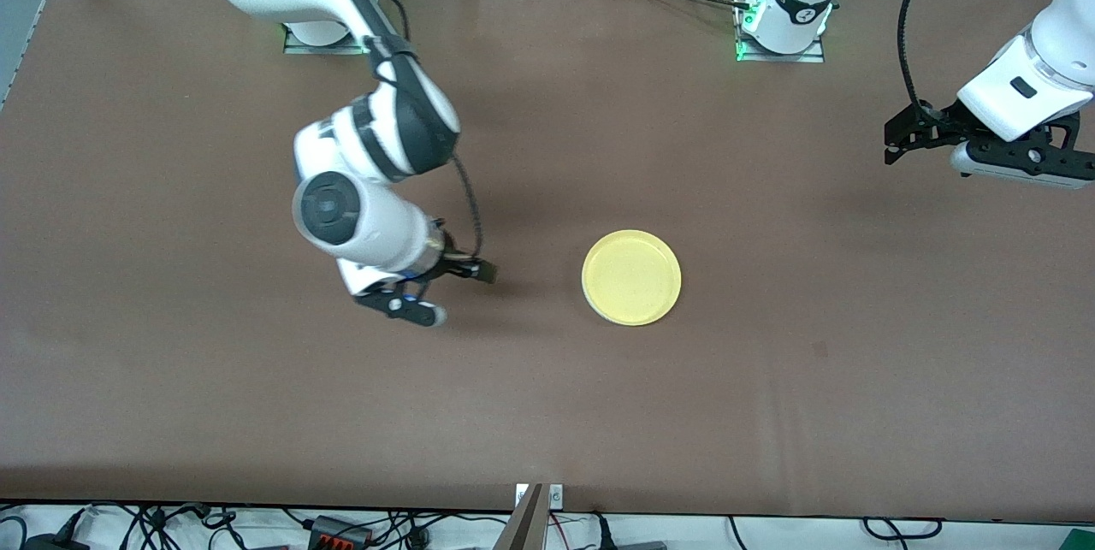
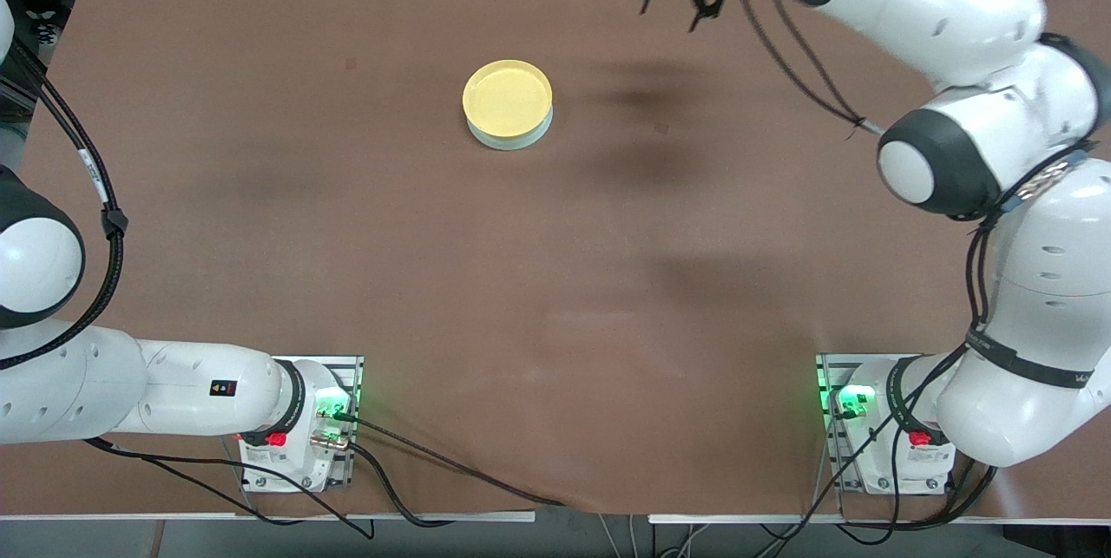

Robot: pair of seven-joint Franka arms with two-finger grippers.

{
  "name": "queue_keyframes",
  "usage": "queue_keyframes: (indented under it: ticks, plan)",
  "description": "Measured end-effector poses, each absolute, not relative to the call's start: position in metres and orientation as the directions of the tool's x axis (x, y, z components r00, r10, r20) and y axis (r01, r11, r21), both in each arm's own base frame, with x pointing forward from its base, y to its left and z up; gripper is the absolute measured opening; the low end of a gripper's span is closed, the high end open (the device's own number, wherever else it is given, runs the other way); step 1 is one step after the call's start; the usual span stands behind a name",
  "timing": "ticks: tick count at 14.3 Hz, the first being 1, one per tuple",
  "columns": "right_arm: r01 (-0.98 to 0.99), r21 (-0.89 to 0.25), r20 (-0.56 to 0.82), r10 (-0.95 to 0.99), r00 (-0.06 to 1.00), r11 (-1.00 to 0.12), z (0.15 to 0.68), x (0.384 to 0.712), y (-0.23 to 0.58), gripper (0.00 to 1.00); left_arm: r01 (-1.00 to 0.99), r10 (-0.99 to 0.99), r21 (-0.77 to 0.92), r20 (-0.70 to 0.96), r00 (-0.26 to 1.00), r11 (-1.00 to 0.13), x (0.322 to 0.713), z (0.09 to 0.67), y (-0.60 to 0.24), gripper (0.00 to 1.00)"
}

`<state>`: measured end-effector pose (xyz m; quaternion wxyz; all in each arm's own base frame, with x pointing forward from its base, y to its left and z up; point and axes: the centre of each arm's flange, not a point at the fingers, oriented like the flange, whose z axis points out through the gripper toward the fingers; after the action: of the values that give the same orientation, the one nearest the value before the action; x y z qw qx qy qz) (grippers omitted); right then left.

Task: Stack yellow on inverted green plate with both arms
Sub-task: 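Open the right gripper and pull it away from the stacked plates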

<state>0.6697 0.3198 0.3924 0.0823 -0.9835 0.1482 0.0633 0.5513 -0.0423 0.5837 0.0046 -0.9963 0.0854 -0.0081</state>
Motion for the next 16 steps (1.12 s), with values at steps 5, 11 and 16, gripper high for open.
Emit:
queue_keyframes:
  ticks: [5,11,16]
  plan:
    - [-0.349,-0.146,-0.176,-0.322,0.93,-0.926,0.435,0.707,0.146,1.0,-0.169,-0.17,-0.011,0.015,0.985,-0.985,0.551,0.584,-0.042,1.0]
    - [-0.248,-0.058,-0.094,-0.242,0.966,-0.967,0.467,0.708,0.038,1.0,-0.168,-0.168,-0.011,0.015,0.986,-0.986,0.551,0.584,-0.042,1.0]
    - [-0.15,0.054,0.044,-0.148,0.988,-0.987,0.528,0.686,0.006,1.0,-0.164,-0.164,-0.011,0.017,0.986,-0.986,0.552,0.585,-0.04,1.0]
